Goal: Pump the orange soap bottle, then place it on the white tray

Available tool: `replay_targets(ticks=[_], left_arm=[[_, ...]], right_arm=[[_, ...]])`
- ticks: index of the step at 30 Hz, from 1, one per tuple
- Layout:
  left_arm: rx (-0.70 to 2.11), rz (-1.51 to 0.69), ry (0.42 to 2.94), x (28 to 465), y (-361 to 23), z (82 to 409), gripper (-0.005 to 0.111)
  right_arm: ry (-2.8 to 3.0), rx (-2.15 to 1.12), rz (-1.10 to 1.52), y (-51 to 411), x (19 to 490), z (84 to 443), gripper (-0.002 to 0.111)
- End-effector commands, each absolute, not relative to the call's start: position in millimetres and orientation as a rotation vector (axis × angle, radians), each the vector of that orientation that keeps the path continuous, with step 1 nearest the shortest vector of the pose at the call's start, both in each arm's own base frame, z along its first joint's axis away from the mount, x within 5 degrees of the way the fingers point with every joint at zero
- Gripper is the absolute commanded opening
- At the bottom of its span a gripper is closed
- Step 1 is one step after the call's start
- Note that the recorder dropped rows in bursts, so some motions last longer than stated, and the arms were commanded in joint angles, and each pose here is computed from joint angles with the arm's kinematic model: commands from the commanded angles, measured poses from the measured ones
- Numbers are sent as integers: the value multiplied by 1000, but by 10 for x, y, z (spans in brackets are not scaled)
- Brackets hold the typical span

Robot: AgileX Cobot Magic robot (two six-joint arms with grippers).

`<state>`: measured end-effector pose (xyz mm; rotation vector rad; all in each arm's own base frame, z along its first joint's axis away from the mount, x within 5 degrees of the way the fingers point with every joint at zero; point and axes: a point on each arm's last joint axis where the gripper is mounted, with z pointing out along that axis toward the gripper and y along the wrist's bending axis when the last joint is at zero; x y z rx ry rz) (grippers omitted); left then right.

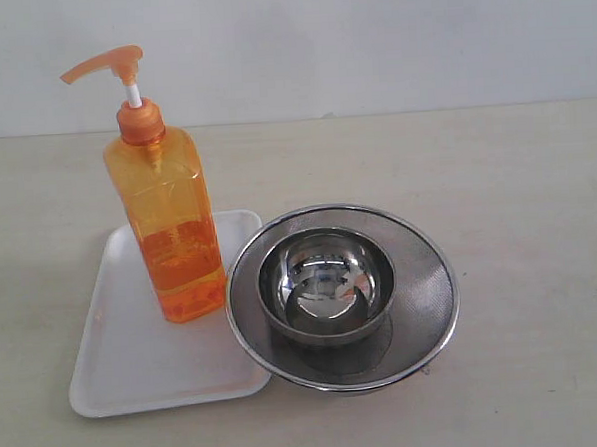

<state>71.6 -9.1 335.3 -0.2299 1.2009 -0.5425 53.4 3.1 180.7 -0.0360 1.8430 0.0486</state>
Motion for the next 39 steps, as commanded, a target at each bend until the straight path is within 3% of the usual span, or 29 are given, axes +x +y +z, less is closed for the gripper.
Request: replay_targets(ticks=[1,4,7,15,20,25,31,39], left_arm=[[-154,-424,1327,1126,-141,3803,5],[-156,-397,1396,1401,-160,3921,5],[-146,-392,1461,1677,-198,3836,5],[19,-377,1586,2187,-349,2963,5],[26,-281,1670,2153,-299,2488,5],[63,-299,1614,1749,-290,2067,5],[150,-351,1511,1594,-352,2044,5],[282,-541,1553,1942,-562,2122,8]], right_arm=[[1826,-33,41,26,534,1823,1],[1826,-33,41,26,534,1823,1],[1826,-33,41,26,534,1823,1],[1826,-33,41,26,534,1823,1],[1826,-33,41,26,534,1823,1],[1833,-33,41,26,533,1817,1],[1833,-33,41,26,533,1817,1],[1833,-33,41,26,533,1817,1]])
